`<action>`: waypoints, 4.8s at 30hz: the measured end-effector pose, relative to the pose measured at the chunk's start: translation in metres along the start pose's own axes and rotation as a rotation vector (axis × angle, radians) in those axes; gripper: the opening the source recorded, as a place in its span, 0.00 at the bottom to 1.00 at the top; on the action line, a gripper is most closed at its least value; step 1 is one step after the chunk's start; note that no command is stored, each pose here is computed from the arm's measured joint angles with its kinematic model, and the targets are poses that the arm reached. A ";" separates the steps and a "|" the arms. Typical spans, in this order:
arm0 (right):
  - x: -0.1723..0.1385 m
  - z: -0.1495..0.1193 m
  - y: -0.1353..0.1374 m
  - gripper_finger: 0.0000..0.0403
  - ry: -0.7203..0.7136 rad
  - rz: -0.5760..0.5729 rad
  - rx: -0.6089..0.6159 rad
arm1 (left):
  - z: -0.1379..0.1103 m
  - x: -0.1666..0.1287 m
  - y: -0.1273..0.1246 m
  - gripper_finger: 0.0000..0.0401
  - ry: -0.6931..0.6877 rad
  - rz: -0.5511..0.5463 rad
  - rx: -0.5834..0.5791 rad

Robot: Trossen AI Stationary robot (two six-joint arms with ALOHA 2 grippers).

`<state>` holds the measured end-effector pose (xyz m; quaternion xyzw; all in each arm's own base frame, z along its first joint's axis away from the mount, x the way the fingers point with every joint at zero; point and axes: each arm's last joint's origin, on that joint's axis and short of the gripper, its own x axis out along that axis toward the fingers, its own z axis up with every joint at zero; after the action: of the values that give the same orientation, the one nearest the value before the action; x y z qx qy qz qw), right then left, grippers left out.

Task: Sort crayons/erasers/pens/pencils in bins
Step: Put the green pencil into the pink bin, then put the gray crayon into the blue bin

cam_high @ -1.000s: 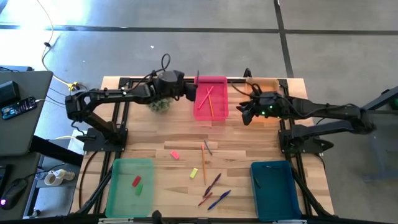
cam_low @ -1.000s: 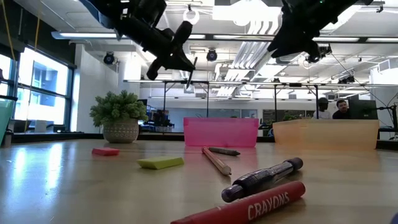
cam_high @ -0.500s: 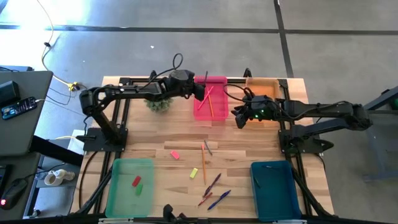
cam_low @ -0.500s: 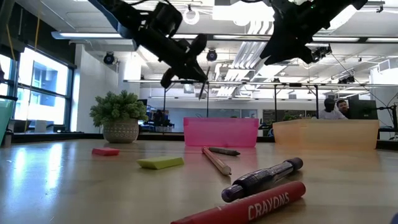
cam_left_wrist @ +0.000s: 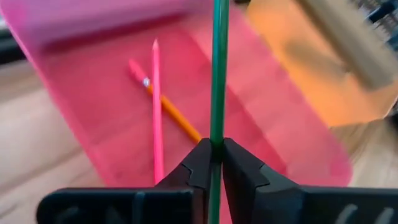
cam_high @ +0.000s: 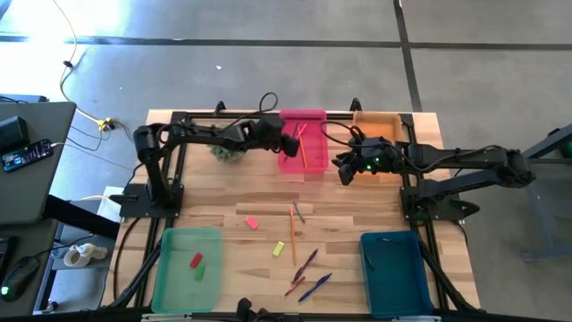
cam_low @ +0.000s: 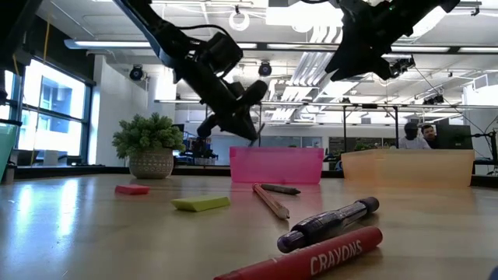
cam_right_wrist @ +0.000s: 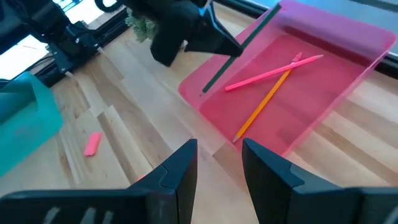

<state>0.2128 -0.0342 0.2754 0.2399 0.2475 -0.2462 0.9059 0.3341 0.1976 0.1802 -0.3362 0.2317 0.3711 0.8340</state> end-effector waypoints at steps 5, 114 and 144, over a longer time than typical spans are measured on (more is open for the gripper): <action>-0.001 -0.002 0.004 0.29 0.029 0.051 -0.009 | -0.006 0.001 0.004 0.13 0.053 0.035 -0.029; 0.182 -0.091 0.130 0.36 0.659 -0.284 0.194 | -0.070 -0.244 0.010 0.25 0.489 0.225 0.270; 0.176 -0.098 0.112 0.22 0.745 -0.462 0.072 | -0.070 -0.244 0.010 0.25 0.485 0.229 0.269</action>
<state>0.3765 0.0481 0.1360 0.2822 0.5955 -0.3475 0.6670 0.1660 0.0388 0.2848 -0.2731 0.5076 0.3376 0.7441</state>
